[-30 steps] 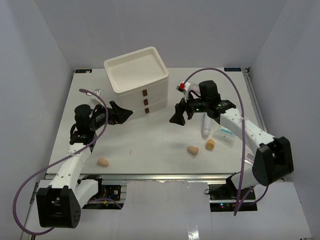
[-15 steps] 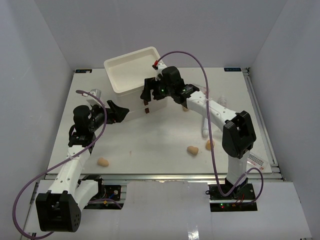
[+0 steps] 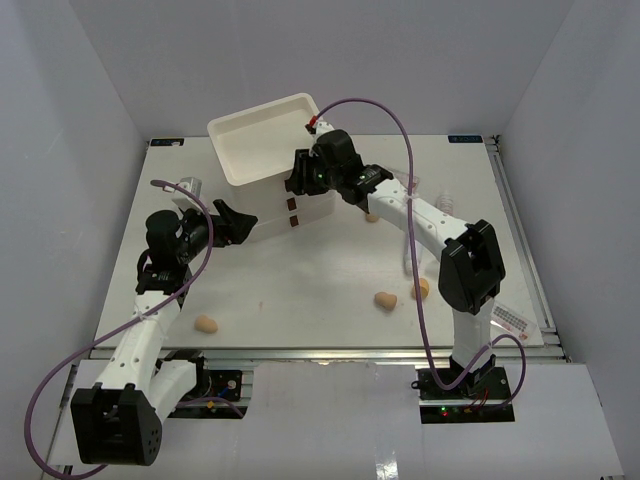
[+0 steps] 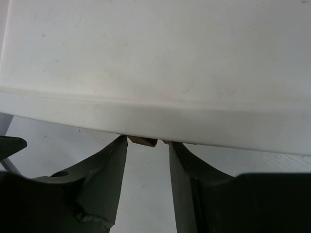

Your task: Organize the makeup

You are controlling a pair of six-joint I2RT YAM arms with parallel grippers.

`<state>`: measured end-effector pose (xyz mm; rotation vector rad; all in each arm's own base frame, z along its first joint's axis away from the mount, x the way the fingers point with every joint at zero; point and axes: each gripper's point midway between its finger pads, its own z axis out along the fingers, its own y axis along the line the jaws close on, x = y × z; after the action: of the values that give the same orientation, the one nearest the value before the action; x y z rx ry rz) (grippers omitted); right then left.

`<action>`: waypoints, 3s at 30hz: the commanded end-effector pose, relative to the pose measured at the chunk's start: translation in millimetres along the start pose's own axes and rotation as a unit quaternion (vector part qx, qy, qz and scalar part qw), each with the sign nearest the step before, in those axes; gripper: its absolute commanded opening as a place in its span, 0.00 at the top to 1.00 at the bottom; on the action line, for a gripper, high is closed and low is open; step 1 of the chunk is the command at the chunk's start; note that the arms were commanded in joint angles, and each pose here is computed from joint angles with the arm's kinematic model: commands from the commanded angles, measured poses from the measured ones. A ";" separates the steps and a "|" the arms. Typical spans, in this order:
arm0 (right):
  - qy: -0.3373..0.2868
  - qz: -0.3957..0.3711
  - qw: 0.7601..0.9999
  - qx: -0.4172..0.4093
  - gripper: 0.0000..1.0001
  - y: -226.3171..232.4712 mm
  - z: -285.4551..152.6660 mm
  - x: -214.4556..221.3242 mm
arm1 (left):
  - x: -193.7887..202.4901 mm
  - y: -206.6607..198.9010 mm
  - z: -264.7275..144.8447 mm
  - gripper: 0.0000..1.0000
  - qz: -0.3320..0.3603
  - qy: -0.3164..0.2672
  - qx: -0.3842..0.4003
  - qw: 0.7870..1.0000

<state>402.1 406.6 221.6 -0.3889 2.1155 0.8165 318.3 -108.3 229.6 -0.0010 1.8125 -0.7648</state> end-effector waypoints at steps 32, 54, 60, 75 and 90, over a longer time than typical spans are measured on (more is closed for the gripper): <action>-0.043 -0.061 0.996 -0.056 0.40 20.8 -36.7 -4.4 | -18.9 -11.3 -4.8 0.02 0.016 -0.021 0.010 1.000; -0.061 -0.073 0.995 0.038 0.84 13.4 6.9 -18.2 | -18.4 -11.2 -4.5 0.02 0.016 -0.020 0.010 1.000; -0.053 -0.078 0.995 0.029 0.92 15.4 -0.8 -12.6 | -19.3 -11.8 -4.9 0.02 0.017 -0.021 0.011 1.000; -0.037 -0.081 0.996 -0.003 0.92 18.5 -41.8 12.0 | -18.6 -11.9 -4.8 0.02 0.015 -0.020 0.011 1.000; -0.018 -0.101 0.994 -0.024 0.92 11.9 -80.7 47.9 | -24.6 -18.3 -9.6 0.02 0.021 -0.033 0.019 0.999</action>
<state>326.7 362.7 195.0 -0.5651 2.0948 0.7173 316.5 -108.2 228.8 -0.0036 1.8192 -0.7653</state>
